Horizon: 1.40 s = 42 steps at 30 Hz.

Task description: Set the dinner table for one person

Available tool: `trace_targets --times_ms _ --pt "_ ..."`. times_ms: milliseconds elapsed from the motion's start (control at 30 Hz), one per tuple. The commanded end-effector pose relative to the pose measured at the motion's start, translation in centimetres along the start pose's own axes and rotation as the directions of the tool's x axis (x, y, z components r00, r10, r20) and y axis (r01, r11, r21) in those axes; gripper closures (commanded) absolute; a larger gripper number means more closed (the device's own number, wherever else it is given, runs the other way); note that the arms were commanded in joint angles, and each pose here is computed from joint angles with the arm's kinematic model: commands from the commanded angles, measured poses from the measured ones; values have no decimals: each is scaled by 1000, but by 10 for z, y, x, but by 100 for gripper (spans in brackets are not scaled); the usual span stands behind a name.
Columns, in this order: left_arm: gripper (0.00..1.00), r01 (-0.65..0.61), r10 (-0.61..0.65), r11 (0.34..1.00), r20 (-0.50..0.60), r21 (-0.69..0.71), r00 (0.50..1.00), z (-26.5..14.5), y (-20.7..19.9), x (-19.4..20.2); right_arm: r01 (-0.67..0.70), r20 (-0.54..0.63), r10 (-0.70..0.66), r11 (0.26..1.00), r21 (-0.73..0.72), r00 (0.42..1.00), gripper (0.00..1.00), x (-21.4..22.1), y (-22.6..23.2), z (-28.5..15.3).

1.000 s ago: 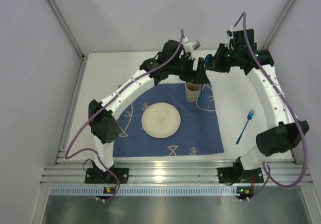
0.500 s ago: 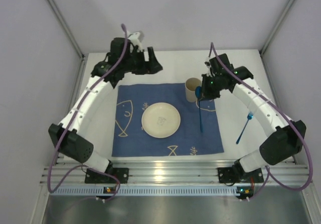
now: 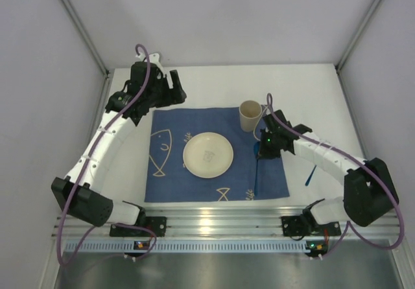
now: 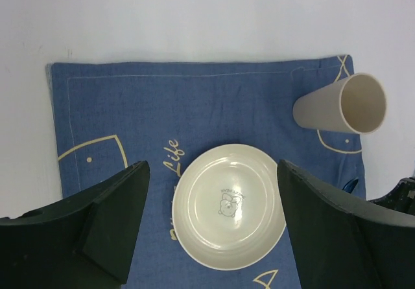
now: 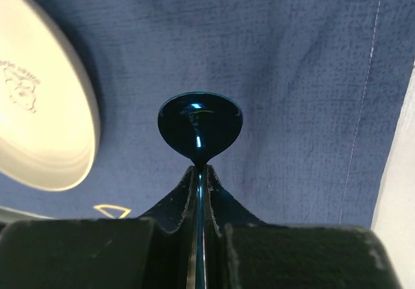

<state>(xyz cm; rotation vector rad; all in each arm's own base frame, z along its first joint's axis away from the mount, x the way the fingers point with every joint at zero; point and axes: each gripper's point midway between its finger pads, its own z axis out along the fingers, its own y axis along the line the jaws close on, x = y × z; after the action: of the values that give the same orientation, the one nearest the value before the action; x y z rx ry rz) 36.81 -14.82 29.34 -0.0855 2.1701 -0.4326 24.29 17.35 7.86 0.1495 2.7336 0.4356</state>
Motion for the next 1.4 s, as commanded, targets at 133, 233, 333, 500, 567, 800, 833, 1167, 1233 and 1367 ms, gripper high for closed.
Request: trace_targets --times_ms 133,233,333,500,567,800,833,1167,1233,1367 --pt "15 13 -13 1000 -27 -13 1000 6 -3 10 7 240 14 996 -85 971 100 -48 30 14" --pt "15 19 -19 1000 -33 -12 999 9 -4 10 48 239 -29 996 -78 971 100 -51 36 20" --pt "16 22 -23 1000 -28 -12 999 8 -5 8 97 227 -79 993 -66 971 100 -51 43 26" --pt "16 30 -30 999 -7 -20 1000 5 -4 2 158 197 -153 987 -9 968 100 -50 42 37" --pt "16 32 -32 999 -6 -21 999 4 -4 3 172 185 -171 985 10 968 100 -49 40 40" --pt "16 43 -43 999 2 -30 999 3 -2 4 212 173 -223 974 80 959 74 -56 37 40" --pt "16 45 -44 999 8 -28 999 2 -2 3 213 180 -224 974 80 958 67 -57 38 38" --pt "16 54 -54 998 13 -21 998 1 -1 8 213 273 -218 976 52 937 51 -71 52 -33" --pt "16 55 -55 998 16 -15 998 4 -1 9 159 325 -174 985 71 930 46 -75 39 -68" --pt "16 78 -78 997 3 24 997 5 -5 20 0 371 -44 993 117 928 36 -85 -16 -103"
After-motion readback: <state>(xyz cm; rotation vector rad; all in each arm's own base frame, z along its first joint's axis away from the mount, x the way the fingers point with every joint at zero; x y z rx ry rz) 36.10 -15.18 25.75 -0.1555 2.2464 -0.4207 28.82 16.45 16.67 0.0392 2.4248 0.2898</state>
